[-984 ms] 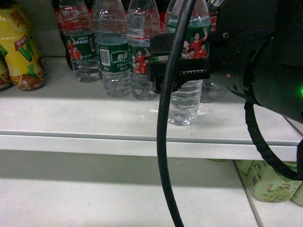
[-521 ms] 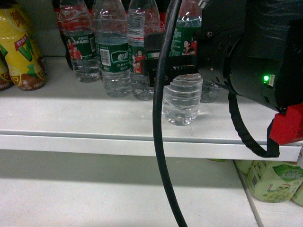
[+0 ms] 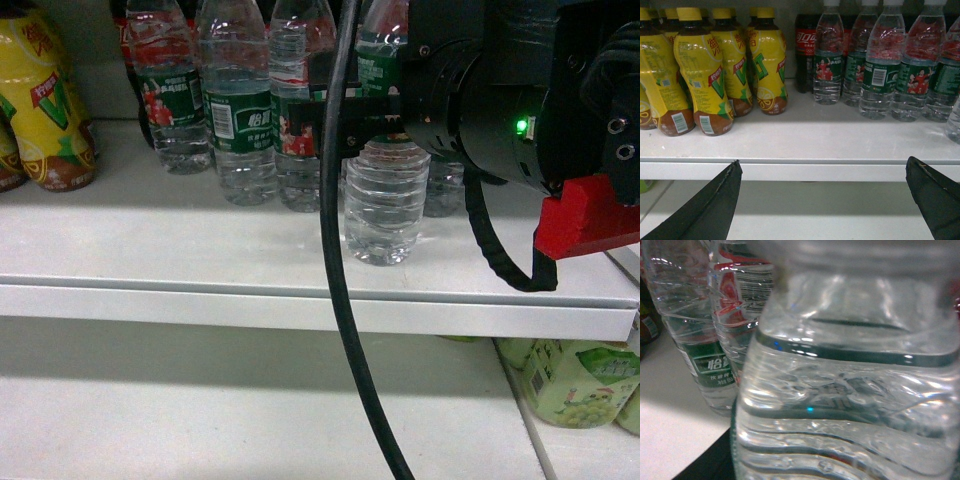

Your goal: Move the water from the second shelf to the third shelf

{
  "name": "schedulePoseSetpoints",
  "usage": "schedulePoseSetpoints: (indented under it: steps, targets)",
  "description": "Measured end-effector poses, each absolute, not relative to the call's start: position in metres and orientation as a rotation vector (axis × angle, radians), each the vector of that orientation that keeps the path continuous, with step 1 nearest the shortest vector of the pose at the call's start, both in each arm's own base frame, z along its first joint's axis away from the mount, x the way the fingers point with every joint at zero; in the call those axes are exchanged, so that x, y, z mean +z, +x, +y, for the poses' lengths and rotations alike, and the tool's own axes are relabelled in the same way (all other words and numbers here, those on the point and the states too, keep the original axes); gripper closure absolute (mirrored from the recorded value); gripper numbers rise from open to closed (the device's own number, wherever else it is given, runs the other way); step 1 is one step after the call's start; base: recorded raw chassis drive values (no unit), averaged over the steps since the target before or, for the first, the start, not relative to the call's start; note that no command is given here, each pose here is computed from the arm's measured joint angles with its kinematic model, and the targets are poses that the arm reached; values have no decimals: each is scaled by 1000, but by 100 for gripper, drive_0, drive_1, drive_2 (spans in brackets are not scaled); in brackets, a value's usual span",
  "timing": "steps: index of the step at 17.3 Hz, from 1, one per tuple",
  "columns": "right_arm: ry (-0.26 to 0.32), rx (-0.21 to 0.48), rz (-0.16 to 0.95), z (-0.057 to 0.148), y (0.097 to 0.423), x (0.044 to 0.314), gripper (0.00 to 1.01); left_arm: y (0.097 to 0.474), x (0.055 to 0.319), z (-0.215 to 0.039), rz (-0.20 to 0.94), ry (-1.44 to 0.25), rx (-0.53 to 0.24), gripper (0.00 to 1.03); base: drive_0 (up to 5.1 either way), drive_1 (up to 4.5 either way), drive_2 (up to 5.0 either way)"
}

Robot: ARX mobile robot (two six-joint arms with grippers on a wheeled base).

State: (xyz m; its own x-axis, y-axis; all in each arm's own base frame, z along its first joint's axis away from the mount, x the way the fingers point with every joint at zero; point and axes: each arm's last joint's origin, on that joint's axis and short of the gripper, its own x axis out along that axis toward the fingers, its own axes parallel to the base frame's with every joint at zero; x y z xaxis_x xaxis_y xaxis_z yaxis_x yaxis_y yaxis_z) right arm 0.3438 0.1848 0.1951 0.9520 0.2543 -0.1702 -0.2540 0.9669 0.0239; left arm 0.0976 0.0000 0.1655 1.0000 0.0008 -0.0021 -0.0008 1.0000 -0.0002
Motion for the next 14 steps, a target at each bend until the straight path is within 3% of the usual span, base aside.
schedulePoseSetpoints:
  steps: [2, 4, 10, 14]
  targets:
    - [2, 263, 161, 187, 343, 196, 40, 98, 166, 0, 2, 0, 1, 5, 0, 0, 0]
    - [7, 265, 157, 187, 342, 196, 54, 98, 166, 0, 2, 0, 1, 5, 0, 0, 0]
    - [22, 293, 165, 181, 322, 197, 58, 98, 166, 0, 2, 0, 1, 5, 0, 0, 0]
    - [40, 322, 185, 170, 290, 202, 58, 98, 166, 0, 2, 0, 1, 5, 0, 0, 0]
